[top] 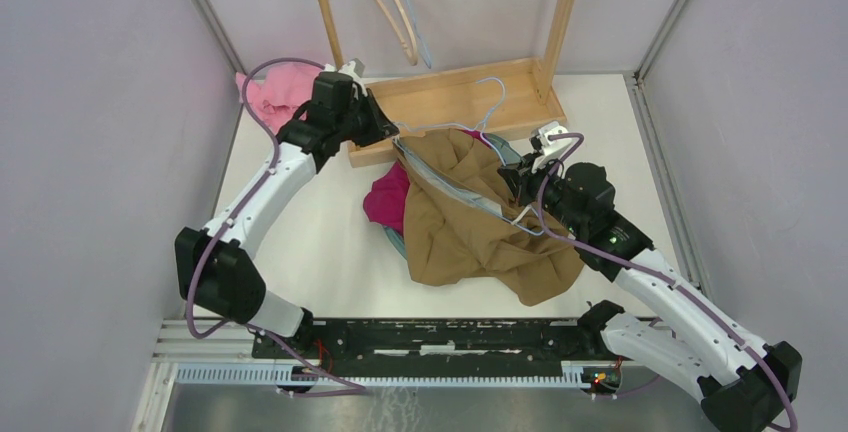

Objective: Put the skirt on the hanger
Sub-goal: Hang the skirt on the hanger.

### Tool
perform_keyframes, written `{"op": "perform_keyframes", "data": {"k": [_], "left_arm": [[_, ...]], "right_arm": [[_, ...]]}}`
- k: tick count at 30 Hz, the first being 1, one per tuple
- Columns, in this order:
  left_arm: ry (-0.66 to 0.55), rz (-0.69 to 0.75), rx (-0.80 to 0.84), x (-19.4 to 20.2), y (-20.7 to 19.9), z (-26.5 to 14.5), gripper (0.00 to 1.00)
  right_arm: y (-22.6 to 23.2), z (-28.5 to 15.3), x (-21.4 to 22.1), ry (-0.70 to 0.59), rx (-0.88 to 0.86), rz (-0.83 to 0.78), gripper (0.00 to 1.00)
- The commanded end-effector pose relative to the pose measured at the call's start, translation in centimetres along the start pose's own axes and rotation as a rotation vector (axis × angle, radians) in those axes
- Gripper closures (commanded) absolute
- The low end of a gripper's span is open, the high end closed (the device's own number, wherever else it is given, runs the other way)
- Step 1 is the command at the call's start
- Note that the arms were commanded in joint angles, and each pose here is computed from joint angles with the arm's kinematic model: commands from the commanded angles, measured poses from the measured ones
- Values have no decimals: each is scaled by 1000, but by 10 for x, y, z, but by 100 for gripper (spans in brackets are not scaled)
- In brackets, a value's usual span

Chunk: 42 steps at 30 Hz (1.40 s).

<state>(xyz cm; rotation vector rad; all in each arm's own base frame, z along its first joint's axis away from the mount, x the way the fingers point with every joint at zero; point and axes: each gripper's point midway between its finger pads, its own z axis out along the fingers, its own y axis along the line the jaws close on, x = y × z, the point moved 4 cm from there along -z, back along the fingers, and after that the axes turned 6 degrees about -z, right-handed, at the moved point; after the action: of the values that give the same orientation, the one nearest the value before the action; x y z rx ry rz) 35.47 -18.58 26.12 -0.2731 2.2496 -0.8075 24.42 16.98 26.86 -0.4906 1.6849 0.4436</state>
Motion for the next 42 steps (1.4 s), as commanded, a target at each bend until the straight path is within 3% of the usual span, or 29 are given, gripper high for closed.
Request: {"op": "perform_keyframes", "data": {"k": [1, 12, 18, 30, 42], "left_arm": [[-90, 53, 45, -17, -22, -1, 88], [-95, 84, 13, -13, -20, 0, 88], [-115, 118, 14, -16, -21, -8, 74], [-71, 126, 140, -13, -44, -22, 74], [-105, 173, 51, -16, -29, -28, 71]], "right_arm": [[2, -2, -26, -95, -8, 13, 99], [2, -4, -25, -90, -5, 5, 99], [2, -3, -25, -90, -8, 7, 99], [2, -3, -26, -86, -8, 1, 99], [2, -3, -27, -85, -9, -7, 99]]}}
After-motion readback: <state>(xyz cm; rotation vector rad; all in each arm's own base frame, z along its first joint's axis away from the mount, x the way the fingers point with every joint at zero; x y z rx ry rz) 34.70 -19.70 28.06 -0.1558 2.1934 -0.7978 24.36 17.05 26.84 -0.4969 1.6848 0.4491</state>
